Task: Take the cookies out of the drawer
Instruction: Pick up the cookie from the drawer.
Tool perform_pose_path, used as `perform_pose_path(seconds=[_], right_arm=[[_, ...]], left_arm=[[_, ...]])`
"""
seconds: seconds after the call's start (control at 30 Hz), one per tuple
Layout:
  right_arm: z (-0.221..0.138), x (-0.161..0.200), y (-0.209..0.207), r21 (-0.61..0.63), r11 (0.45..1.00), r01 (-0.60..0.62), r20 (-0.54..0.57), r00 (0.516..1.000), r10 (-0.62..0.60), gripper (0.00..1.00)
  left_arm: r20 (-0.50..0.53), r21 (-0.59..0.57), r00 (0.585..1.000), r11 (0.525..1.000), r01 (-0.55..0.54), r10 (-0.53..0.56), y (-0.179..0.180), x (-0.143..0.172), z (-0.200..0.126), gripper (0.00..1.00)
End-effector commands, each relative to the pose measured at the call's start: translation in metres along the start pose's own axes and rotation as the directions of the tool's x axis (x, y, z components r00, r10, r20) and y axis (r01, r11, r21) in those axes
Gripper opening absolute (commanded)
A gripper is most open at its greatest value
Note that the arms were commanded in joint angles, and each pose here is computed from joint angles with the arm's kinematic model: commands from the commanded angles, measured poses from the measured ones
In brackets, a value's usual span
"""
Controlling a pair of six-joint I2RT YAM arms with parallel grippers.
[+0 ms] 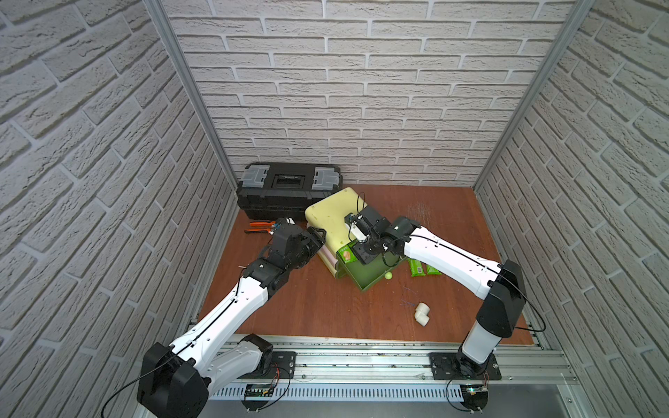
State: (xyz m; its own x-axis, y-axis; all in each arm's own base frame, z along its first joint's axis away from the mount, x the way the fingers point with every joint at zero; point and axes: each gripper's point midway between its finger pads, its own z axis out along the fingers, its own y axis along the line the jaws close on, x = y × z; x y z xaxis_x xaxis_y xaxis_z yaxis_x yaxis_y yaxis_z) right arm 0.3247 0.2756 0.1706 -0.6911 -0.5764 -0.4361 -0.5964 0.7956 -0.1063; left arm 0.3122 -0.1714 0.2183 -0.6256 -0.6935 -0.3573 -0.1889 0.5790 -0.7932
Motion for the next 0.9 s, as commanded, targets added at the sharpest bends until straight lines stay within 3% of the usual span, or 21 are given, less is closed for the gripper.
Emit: perform_pose_path(seconds=[0.0, 0.37, 0.87], right_arm=[[-0.002, -0.008, 0.002, -0.022, 1.000, 0.002, 0.020, 1.000, -0.002, 0.60], [-0.005, -0.006, -0.001, -0.023, 1.000, -0.005, 0.013, 1.000, 0.006, 0.41], [-0.077, 0.015, -0.023, 0.008, 0.996, -0.089, 0.102, 0.991, 0.087, 0.38]], left_arm=[[0.019, 0.046, 1.000, 0.999, -0.008, 0.007, -0.015, -0.006, -0.004, 0.72], [0.015, 0.050, 1.000, 0.999, -0.008, 0.008, -0.017, -0.005, -0.002, 0.71], [0.015, 0.046, 1.000, 0.999, -0.011, 0.010, -0.017, -0.005, -0.002, 0.71]])
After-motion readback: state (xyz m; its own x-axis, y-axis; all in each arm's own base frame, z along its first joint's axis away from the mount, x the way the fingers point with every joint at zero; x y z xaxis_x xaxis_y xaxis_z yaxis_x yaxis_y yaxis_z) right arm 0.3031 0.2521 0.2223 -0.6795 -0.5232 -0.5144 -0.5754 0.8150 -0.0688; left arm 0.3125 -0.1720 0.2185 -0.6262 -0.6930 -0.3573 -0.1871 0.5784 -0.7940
